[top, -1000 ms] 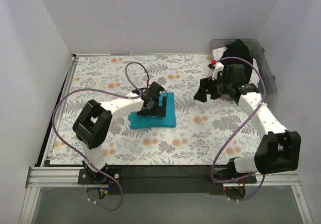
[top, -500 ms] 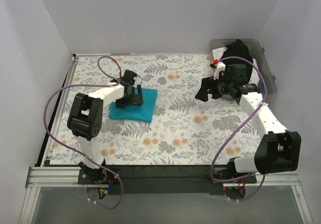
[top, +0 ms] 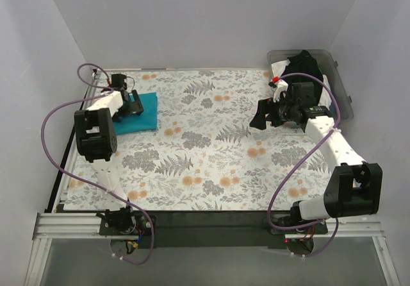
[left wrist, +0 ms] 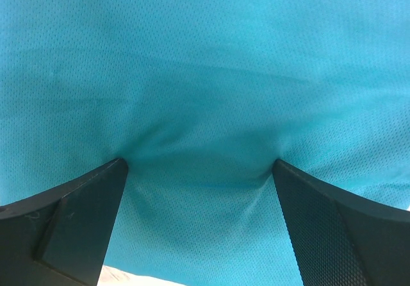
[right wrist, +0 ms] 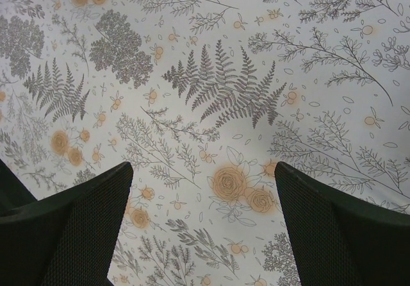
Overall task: Fold and stack the t-shirts
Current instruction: Neatly place the folded tshirt to the corner
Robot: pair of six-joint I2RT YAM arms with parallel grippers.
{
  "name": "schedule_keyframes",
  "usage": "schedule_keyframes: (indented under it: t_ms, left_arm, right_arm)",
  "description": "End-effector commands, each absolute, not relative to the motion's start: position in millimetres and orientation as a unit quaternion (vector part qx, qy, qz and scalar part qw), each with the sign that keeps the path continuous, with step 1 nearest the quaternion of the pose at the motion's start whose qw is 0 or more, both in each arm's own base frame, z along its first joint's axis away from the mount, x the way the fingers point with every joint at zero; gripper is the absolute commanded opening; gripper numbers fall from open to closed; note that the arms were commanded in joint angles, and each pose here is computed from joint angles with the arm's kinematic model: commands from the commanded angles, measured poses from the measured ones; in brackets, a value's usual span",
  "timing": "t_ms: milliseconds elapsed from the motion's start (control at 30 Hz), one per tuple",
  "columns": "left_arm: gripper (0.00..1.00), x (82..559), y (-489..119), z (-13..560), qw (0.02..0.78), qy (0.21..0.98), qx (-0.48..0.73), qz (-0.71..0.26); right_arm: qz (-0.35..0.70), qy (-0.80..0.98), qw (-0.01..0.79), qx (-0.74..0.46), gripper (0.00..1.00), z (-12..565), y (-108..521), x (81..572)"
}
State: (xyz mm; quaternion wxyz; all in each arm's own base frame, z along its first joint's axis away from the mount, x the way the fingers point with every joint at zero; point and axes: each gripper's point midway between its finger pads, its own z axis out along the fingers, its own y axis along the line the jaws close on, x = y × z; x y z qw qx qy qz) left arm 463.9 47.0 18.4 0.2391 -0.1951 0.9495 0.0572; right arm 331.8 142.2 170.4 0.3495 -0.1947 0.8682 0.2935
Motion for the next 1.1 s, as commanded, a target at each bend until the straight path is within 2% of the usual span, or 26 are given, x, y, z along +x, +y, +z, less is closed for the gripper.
schedule_keyframes:
  t_ms: [0, 133, 267, 400, 500, 667, 833, 933, 1067]
  left_arm:
    - [0.98, 419.1, 101.3, -57.7, 0.128, 0.969, -0.185, 0.101]
    - [0.98, 433.1, 126.4, -67.8, 0.140, 0.974, -0.153, 0.094]
    - [0.98, 445.9, 122.8, -74.6, 0.151, 0.983, -0.084, 0.065]
    - [0.98, 456.1, 123.4, -64.4, 0.168, 0.982, -0.068, 0.060]
    - [0.98, 470.1, 123.7, -34.8, 0.198, 0.975, -0.082, 0.053]
    - [0.98, 485.6, 119.6, 47.4, 0.253, 0.957, -0.139, 0.029]
    - [0.98, 454.8, 102.2, 99.7, 0.269, 0.953, -0.136, 0.006]
    - [0.98, 428.6, 94.9, 104.8, 0.243, 0.962, -0.126, 0.000]
    - [0.98, 386.9, 79.0, 84.7, 0.203, 0.973, -0.107, -0.021]
  right_arm:
    - [0.298, 0.861, 0.359, -0.204, 0.98, 179.2, 142.5, 333.9]
    - [0.300, 0.861, 0.357, -0.203, 0.98, 177.4, 142.7, 334.4]
    - [0.307, 0.862, 0.350, -0.203, 0.98, 174.3, 145.0, 333.8]
    - [0.307, 0.861, 0.350, -0.202, 0.98, 176.9, 145.4, 335.9]
    - [0.307, 0.859, 0.356, -0.203, 0.98, 183.8, 145.2, 336.7]
    - [0.312, 0.856, 0.358, -0.202, 0.98, 187.2, 146.7, 333.0]
    - [0.308, 0.852, 0.371, -0.204, 0.98, 196.7, 145.5, 332.9]
    - [0.311, 0.850, 0.372, -0.206, 0.98, 198.5, 146.1, 333.9]
    - [0.318, 0.846, 0.374, -0.208, 0.98, 203.3, 149.3, 336.0]
